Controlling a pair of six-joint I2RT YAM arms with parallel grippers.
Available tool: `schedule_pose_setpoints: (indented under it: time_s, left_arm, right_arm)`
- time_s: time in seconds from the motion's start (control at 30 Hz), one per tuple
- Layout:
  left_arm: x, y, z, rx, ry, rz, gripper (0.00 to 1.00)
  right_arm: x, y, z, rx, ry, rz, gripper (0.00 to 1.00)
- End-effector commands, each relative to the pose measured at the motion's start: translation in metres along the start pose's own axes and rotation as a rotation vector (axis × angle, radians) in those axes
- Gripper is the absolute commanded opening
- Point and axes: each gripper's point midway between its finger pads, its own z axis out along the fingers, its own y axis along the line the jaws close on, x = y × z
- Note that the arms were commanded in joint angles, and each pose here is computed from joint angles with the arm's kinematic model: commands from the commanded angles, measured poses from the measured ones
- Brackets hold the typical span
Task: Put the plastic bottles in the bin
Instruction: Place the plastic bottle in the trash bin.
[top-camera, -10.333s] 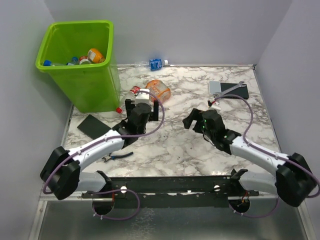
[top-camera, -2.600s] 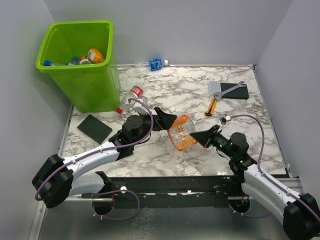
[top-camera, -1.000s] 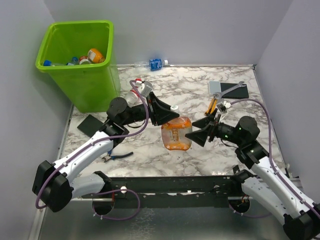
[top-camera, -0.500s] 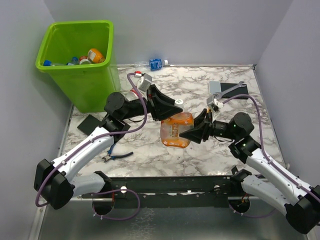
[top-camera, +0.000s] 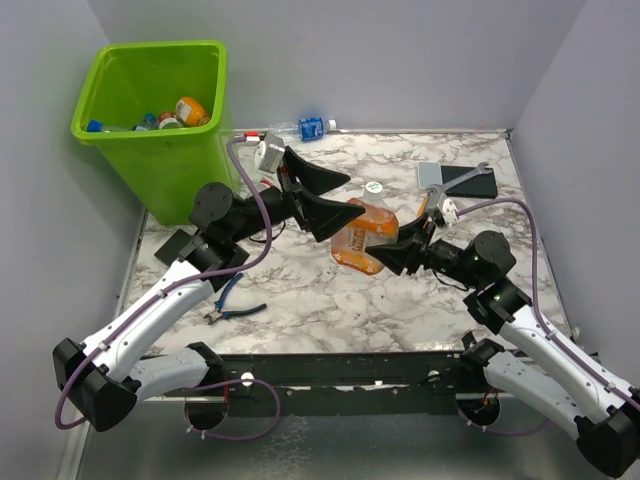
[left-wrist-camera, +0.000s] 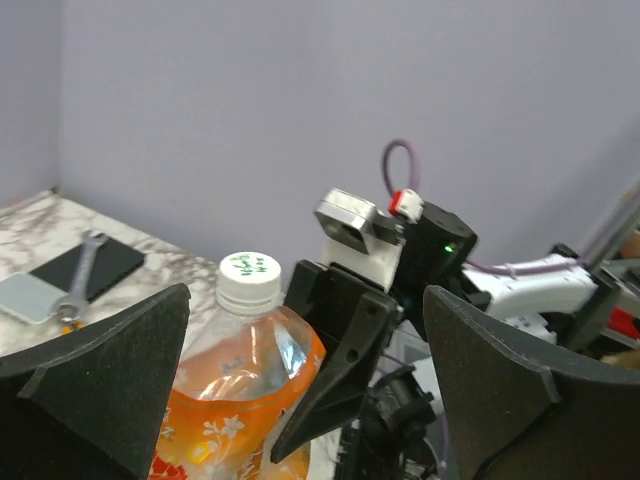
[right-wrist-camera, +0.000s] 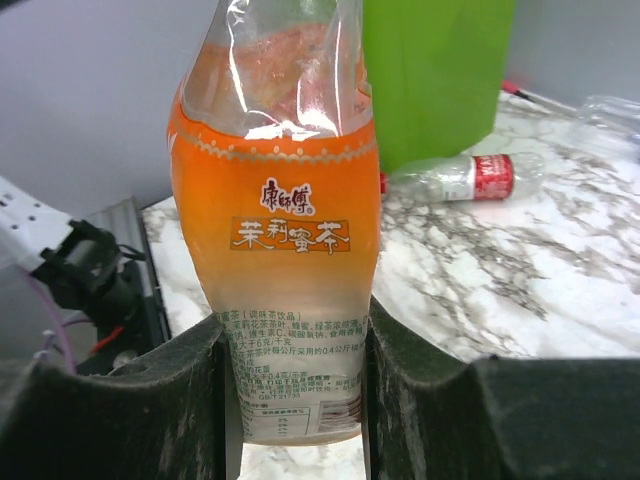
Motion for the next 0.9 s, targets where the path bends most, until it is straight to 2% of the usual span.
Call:
schedule_pose_setpoints:
  time_s: [0.0,0.1,0.4,0.7,0.87]
  left_arm:
    - [-0.013,0.041,-0.001,-0.250,0.009,0.069,0.99]
    - [-0.006,0.054,0.004,-0.296,0.079,0.073,0.99]
    - [0.013,0.072,0.025,-0.388,0.170,0.113,0.95]
    - [0.011,0.078,0.041,-0.491,0.153,0.192,0.86]
    - [0.019,0.088,0.043,-0.623,0.149,0.237,0.80]
  right_arm:
    - [-0.014,-0.019,0.000,0.118,-0.020,-0.096,0.20]
    - [-0.016,-0.023,0.001,0.151,-0.019,-0.117,0.20]
    - [-0.018,-0.041,0.004,0.263,0.008,-0.168,0.18]
    - [-0.011,-0.045,0.008,0.287,0.027,-0.156,0.18]
    - [-0.009,-0.052,0.009,0.318,0.031,-0.147,0.18]
